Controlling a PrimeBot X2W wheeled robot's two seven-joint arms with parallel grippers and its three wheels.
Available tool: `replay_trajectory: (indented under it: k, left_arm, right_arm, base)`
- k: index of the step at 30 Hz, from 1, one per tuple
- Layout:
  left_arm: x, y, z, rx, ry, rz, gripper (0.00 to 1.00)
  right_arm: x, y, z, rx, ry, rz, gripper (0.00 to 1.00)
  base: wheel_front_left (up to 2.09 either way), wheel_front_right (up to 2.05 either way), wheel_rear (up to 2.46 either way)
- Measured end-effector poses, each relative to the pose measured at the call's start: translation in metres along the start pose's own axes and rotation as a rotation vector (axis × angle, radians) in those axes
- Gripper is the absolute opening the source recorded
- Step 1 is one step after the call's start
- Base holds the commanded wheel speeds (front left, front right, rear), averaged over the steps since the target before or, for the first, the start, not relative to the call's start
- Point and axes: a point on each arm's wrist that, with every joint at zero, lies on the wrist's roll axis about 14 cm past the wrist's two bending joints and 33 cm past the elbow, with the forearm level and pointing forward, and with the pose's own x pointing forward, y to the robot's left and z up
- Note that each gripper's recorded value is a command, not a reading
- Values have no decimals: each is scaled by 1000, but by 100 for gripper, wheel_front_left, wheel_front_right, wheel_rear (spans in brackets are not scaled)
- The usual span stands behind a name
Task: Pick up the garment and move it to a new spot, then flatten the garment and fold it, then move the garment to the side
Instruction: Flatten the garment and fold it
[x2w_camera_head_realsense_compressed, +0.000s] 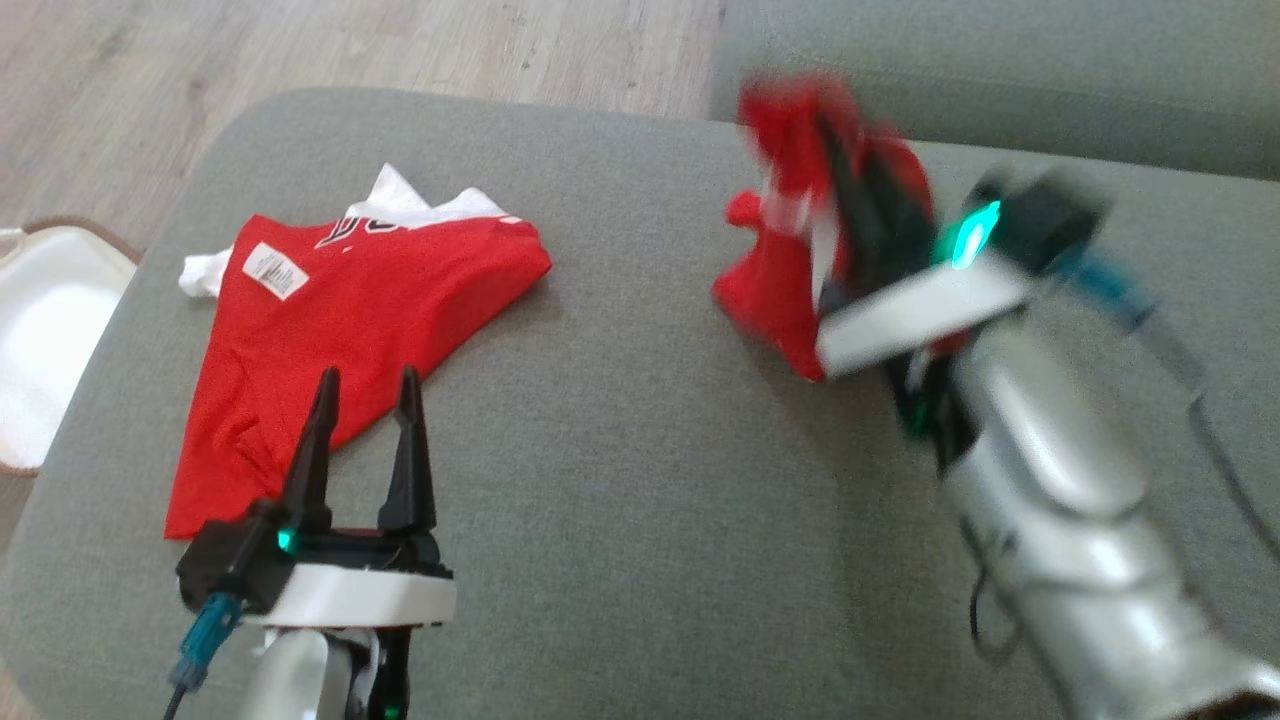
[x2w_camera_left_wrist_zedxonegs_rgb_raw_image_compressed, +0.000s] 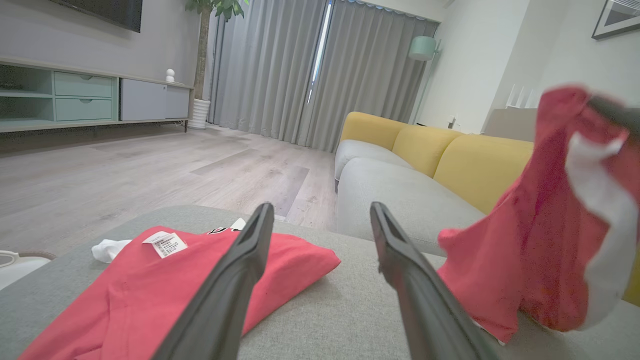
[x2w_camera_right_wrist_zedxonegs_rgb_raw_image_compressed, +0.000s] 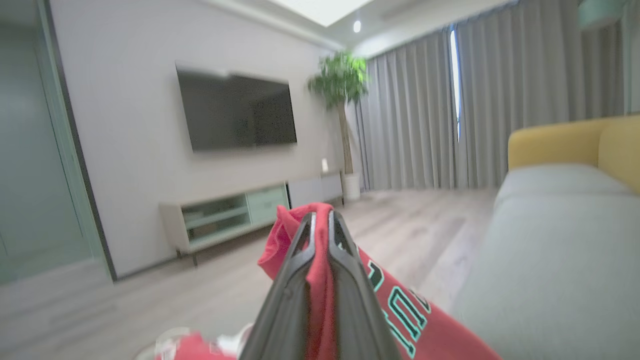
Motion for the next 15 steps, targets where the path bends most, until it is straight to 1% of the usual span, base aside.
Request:
replay_trajectory:
  k: [2,4,5,6,7,9,11,13,15]
  left_arm:
    - [-2,1,-1,-2,1,3,100]
    - [-3,0,-2,-5,5,1,100]
    - [-2,-1,-2,-6,5,-1,100]
    - [-1,-2,-2,-7,2,-4,100]
    - [0,-2,-1,-7,-1,-6,100]
    - [3,-3,0,-9,-6,-8,100]
    - [5,-6,0,-11,-5,-17,100]
    - [8,-10,-2,-13,-3,-31,100]
    - [11,-14,-4,-16,4,-42,100]
  right_arm:
    - [15,-3,54,21,-150,2,0]
    - [20,-14,96,36,-265,-24,0]
    - [18,-26,112,51,-310,-55,0]
    - [15,-41,119,62,-335,-98,0]
    - [10,-57,118,67,-333,-146,0]
    - [-3,-89,101,64,-287,-251,0]
    - [-25,-123,67,64,-190,-375,0]
    - [-62,-158,21,46,-45,-515,0]
    - [-116,-192,-24,46,103,-681,0]
  base:
    - [0,0,0]
    - [0,0,0]
    - [0,0,0]
    - [0,0,0]
    - [0,0,0]
    - [0,0,0]
    - [0,0,0]
    - [0,0,0]
    - [0,0,0]
